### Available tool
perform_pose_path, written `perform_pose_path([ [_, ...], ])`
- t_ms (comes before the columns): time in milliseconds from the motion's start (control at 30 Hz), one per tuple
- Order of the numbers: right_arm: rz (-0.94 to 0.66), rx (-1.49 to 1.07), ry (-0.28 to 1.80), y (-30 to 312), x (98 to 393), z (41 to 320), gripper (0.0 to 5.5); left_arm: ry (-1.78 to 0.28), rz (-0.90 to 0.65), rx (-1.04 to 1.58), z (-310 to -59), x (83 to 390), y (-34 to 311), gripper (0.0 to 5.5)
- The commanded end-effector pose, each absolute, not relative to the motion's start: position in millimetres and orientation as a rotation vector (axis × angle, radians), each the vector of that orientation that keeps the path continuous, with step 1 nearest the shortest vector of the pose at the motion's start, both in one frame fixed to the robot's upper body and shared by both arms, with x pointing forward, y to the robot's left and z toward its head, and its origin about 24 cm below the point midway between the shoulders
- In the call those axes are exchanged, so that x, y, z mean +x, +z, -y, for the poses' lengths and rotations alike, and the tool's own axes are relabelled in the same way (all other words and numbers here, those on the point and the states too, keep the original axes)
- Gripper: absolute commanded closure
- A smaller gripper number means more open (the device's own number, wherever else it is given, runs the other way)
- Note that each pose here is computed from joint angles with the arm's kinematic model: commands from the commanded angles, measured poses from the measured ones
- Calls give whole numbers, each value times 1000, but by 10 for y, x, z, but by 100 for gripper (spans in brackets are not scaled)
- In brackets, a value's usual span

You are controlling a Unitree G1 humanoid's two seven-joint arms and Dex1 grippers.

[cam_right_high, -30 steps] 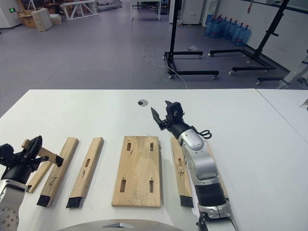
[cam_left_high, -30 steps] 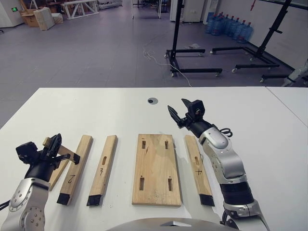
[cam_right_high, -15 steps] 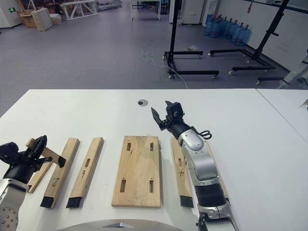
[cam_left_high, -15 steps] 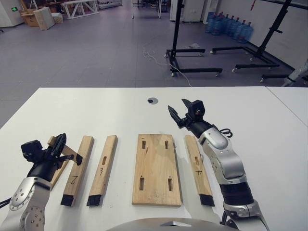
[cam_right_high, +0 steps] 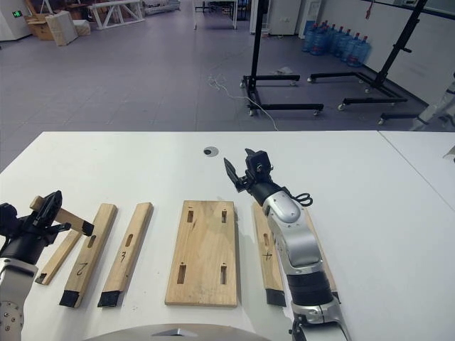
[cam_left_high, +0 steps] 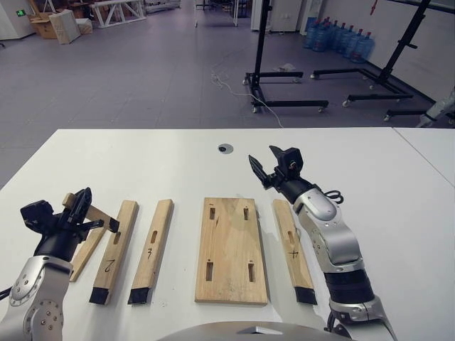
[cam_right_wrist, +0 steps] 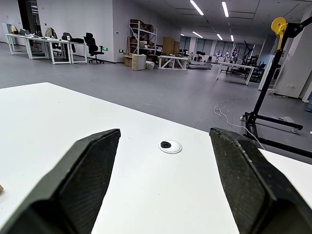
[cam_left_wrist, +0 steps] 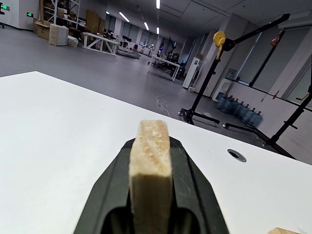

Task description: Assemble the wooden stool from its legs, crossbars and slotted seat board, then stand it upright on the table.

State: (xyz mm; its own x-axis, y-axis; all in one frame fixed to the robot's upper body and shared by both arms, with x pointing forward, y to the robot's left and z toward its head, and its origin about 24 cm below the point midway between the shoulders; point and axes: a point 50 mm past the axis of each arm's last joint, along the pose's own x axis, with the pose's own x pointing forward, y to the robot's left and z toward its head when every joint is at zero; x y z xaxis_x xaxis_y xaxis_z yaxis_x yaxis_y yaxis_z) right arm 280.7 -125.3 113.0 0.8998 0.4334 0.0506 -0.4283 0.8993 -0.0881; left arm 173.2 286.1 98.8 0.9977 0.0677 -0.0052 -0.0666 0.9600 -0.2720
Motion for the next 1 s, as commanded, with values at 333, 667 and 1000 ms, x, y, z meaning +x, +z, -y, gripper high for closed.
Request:
perform_pose_path([
  [333,67,-72,443,1127,2805,1252,215,62,-115,-202,-2854,1698,793,512],
  [667,81,-91,456,1187,2816,1246,215,81,-216,-143,-2752,1576,615,512],
  [1000,81,-110,445,1215,2802,1292,215,109,-279,-123,-2663,1438,486,512],
])
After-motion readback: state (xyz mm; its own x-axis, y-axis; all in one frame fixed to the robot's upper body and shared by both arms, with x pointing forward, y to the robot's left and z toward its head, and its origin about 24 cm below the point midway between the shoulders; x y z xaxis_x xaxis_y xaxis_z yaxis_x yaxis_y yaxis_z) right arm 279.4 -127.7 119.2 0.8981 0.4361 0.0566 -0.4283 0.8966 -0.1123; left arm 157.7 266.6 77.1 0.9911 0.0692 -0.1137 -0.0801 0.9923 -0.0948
